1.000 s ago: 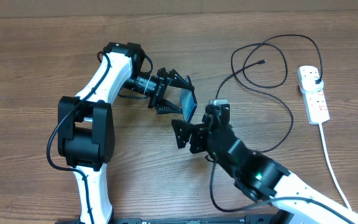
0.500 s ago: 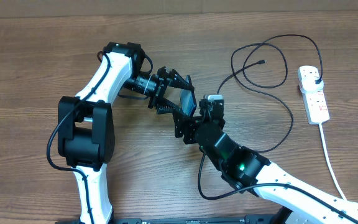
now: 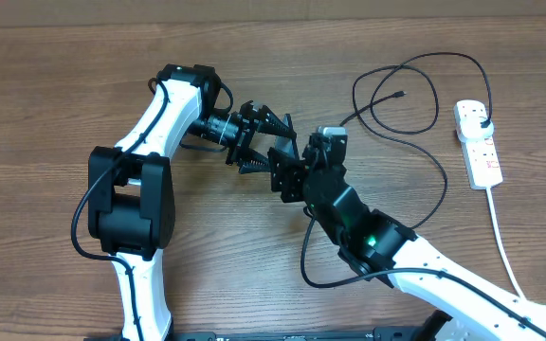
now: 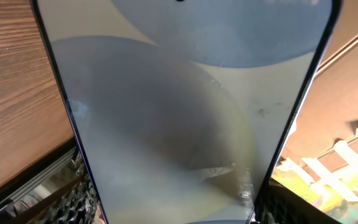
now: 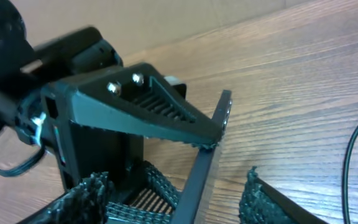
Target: Plug charger to phone and switch on socket
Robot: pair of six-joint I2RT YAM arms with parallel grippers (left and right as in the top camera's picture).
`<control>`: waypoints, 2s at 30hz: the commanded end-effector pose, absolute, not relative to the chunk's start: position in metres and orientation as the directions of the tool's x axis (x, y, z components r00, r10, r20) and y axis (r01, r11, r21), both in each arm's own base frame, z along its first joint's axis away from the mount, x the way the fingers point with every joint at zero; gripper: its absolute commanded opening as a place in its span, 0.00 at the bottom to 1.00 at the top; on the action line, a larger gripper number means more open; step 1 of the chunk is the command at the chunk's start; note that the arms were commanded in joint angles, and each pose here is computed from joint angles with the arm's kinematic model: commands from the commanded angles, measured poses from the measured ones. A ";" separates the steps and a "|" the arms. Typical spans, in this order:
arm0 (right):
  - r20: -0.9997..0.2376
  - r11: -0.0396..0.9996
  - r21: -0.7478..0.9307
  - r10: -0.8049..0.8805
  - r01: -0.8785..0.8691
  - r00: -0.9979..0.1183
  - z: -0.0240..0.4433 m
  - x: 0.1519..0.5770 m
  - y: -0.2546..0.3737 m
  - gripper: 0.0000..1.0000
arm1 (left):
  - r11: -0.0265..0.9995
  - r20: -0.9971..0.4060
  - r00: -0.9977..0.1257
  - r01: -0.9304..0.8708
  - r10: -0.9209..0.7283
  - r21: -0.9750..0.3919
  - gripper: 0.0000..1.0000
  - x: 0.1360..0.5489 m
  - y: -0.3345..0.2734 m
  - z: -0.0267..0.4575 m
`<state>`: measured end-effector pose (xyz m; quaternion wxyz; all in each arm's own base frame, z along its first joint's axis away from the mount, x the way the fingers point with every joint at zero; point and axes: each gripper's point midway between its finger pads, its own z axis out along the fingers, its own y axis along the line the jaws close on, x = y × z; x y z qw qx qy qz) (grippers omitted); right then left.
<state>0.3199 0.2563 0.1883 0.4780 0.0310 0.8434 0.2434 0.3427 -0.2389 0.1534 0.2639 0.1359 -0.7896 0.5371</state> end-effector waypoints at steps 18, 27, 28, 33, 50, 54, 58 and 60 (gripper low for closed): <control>-0.743 0.860 0.484 0.305 -0.164 -0.596 0.178 0.328 0.275 0.29 | 0.354 0.518 -0.850 -0.459 0.091 -0.815 0.61 0.349 -0.241 0.162; -0.695 0.824 0.539 0.318 -0.175 -0.645 0.176 0.321 0.285 0.16 | 0.356 0.518 -0.850 -0.458 0.091 -0.814 0.70 0.349 -0.241 0.161; -0.691 0.821 0.545 0.324 -0.171 -0.646 0.176 0.321 0.286 0.14 | 0.356 0.518 -0.851 -0.458 0.091 -0.814 0.70 0.349 -0.241 0.161; -0.680 0.811 0.560 0.332 -0.170 -0.654 0.176 0.319 0.288 0.07 | 0.357 0.518 -0.850 -0.458 0.090 -0.814 0.73 0.349 -0.241 0.161; -0.668 0.814 0.573 0.402 -0.089 -0.627 0.193 0.316 0.262 0.04 | 0.303 0.517 -0.853 -0.476 0.069 -0.826 1.00 0.359 -0.228 0.167; -0.618 0.793 0.609 0.482 0.009 -0.621 0.193 0.319 0.241 0.04 | 0.283 0.490 -0.870 -0.459 0.048 -0.842 1.00 0.366 -0.213 0.169; -0.536 0.737 0.662 0.593 0.138 -0.600 0.194 0.323 0.214 0.04 | 0.226 0.426 -0.905 -0.411 0.018 -0.883 1.00 0.375 -0.190 0.185; -0.516 0.717 0.680 0.617 0.153 -0.595 0.200 0.323 0.205 0.04 | 0.211 0.384 -0.923 -0.377 -0.008 -0.902 1.00 0.377 -0.175 0.194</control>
